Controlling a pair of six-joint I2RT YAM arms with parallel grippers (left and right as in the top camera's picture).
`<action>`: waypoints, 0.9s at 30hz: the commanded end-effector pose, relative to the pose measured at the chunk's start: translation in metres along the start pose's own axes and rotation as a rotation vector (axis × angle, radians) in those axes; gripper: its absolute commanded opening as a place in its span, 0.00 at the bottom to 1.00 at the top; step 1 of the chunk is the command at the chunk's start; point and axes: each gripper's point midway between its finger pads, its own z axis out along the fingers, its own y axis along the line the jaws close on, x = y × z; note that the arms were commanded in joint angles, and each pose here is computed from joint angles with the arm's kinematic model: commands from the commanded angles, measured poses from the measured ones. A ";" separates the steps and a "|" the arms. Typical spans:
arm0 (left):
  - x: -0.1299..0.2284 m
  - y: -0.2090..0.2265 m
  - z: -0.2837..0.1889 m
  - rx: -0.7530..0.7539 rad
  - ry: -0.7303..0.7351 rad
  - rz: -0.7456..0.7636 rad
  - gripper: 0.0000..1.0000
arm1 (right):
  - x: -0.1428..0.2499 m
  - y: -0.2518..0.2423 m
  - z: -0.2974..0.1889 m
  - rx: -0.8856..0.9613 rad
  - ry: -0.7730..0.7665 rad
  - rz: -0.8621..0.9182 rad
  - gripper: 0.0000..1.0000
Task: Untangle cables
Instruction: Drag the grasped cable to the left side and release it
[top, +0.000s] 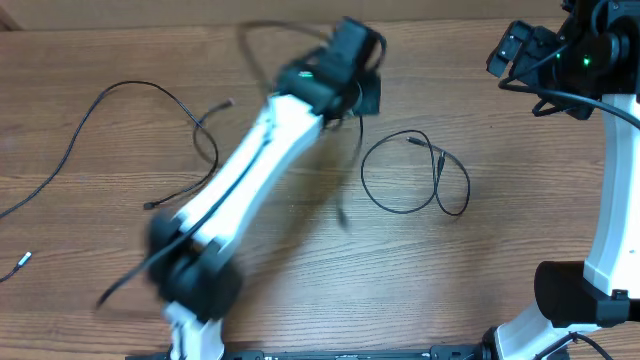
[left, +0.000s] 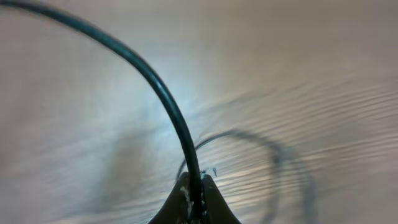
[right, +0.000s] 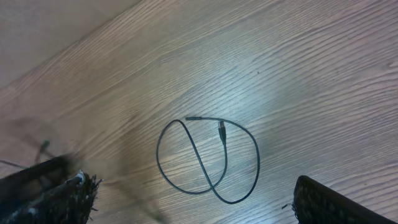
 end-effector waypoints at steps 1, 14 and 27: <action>-0.048 -0.008 -0.108 0.051 -0.236 0.104 0.04 | -0.001 -0.001 0.001 0.011 -0.004 -0.006 1.00; -0.085 0.152 -0.298 -0.303 -0.576 -0.014 0.04 | -0.001 -0.001 0.001 0.010 -0.004 -0.007 1.00; -0.016 0.316 -0.330 -0.801 -0.395 -0.412 0.04 | -0.001 -0.001 0.001 0.009 -0.003 -0.007 1.00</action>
